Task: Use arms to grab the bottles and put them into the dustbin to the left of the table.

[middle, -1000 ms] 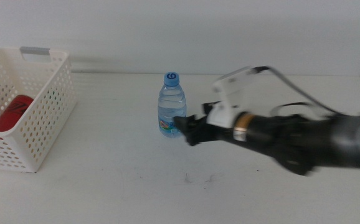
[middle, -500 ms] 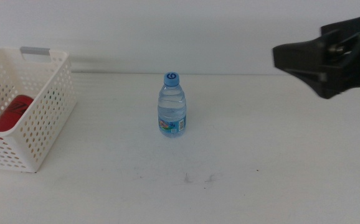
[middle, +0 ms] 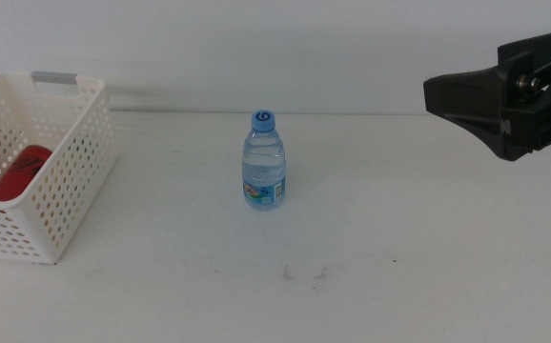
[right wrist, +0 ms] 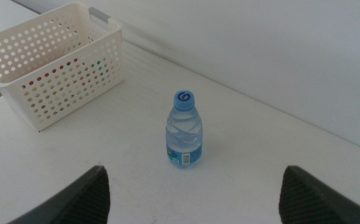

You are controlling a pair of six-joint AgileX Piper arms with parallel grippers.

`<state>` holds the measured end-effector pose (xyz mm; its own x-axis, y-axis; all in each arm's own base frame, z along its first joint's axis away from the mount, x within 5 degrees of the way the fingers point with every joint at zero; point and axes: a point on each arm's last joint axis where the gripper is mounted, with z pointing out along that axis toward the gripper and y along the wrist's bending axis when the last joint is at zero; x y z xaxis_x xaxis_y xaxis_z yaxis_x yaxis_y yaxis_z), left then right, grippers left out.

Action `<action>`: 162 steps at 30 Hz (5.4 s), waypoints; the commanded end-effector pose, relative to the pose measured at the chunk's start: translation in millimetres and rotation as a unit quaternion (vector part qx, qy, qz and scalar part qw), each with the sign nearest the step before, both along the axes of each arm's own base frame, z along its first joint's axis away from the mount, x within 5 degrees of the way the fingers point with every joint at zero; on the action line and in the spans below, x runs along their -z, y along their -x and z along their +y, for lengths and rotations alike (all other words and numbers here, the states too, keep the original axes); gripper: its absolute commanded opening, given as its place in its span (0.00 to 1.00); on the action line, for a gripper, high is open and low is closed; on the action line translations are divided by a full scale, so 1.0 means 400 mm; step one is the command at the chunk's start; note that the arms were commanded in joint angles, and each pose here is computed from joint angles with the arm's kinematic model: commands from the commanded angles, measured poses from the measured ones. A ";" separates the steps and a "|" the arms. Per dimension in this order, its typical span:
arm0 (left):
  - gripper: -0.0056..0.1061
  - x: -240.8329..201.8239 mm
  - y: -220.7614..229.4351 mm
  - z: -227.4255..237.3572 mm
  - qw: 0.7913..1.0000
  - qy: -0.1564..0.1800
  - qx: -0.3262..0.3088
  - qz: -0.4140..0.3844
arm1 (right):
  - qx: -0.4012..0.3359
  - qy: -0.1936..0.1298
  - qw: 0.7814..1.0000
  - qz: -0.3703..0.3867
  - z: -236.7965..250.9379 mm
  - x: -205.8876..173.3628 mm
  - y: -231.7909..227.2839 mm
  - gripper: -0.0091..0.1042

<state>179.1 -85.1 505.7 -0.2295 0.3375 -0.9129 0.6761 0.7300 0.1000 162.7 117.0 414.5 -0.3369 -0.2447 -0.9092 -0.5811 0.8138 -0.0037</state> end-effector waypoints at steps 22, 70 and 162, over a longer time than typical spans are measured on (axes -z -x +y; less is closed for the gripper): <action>0.89 0.601 0.035 -0.081 0.990 0.099 -0.051 -0.087 | -0.003 0.000 1.000 -0.009 -0.001 -0.007 0.003 0.85; 0.89 0.990 -0.428 -0.309 0.975 0.092 -0.196 -0.038 | -0.003 0.000 1.000 -0.009 -0.001 -0.007 0.003 0.85; 0.89 0.337 -0.397 0.272 0.899 -0.130 -0.343 0.238 | -0.003 0.000 1.000 -0.009 -0.001 -0.007 0.003 0.85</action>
<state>352.6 32.5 345.1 -0.8431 0.1870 -0.5042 0.1260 0.9802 0.1528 162.5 117.0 414.1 -0.3384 -0.2485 -0.9076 -0.5827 0.8127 -0.0053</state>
